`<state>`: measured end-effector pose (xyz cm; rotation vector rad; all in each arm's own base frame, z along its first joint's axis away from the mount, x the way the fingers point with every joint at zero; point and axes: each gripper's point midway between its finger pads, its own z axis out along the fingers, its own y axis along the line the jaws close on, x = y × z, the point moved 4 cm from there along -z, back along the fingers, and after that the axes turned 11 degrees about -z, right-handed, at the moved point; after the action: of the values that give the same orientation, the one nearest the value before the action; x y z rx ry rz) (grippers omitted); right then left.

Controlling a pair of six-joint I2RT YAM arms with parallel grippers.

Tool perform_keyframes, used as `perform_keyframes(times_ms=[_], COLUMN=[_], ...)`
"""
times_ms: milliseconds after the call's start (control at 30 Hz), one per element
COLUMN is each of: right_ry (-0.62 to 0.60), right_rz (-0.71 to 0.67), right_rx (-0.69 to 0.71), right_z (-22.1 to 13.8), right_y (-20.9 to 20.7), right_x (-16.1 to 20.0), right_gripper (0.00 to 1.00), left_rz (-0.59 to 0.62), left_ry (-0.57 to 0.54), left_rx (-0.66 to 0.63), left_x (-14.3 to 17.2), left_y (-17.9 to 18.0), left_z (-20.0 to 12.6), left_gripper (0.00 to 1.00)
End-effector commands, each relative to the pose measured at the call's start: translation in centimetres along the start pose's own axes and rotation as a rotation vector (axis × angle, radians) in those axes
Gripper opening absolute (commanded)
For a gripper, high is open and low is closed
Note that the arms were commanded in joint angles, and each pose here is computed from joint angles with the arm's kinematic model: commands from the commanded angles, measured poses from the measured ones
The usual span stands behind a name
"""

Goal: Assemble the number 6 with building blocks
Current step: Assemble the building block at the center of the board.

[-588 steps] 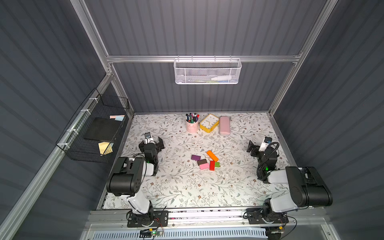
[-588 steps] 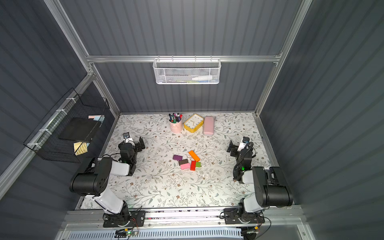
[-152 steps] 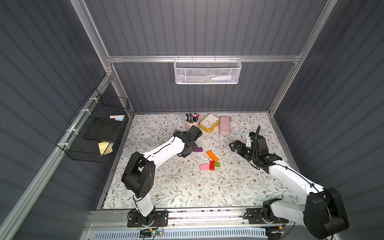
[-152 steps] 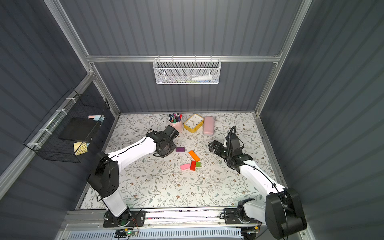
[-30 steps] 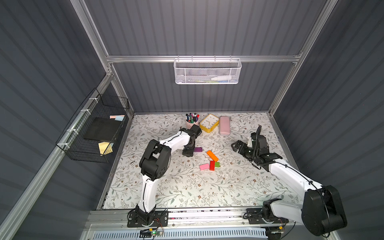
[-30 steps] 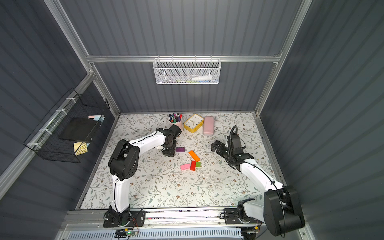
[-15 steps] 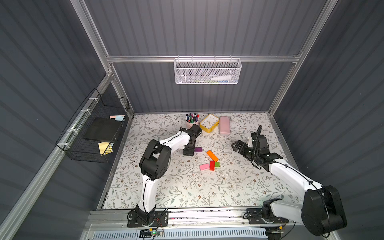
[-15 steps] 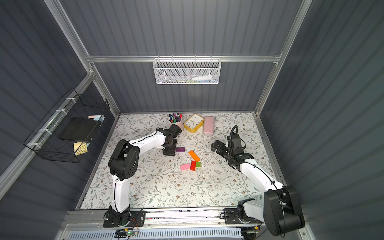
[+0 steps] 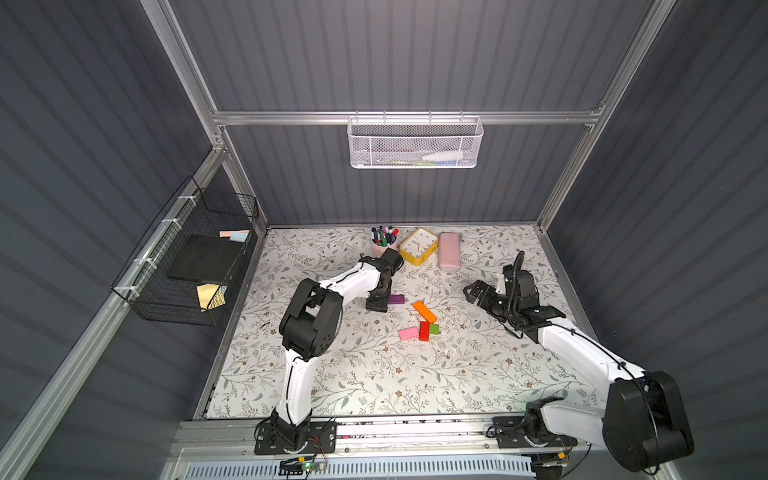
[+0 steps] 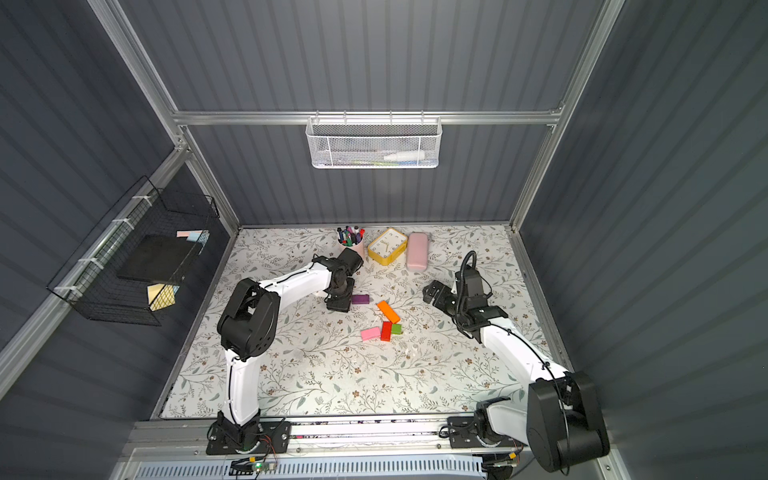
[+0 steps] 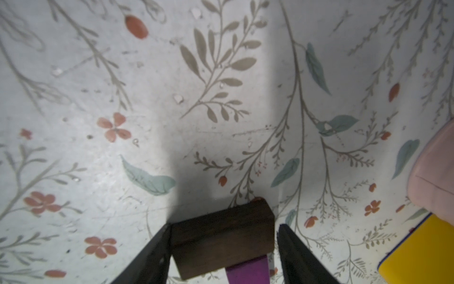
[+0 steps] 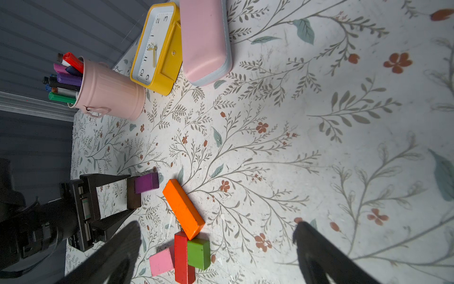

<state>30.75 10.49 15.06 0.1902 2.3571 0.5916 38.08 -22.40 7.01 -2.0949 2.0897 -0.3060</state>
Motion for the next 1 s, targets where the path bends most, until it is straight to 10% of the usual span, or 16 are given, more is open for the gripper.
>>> perform_keyframes(times_ms=[0, 967], right_ry=[-0.001, 0.002], right_rz=[-0.001, 0.005], right_rx=[-0.002, 0.001], right_z=[-0.3, -0.2], right_y=[-0.1, -0.3], right_x=[0.0, 0.2], right_gripper=[0.98, 0.98], left_rz=[0.013, 0.012], left_ry=[-0.001, -0.009], left_rx=[-0.016, -0.035], left_x=[-0.1, -0.8], left_y=[-0.1, 1.0], left_z=[0.6, -0.1], left_gripper=[0.67, 0.67])
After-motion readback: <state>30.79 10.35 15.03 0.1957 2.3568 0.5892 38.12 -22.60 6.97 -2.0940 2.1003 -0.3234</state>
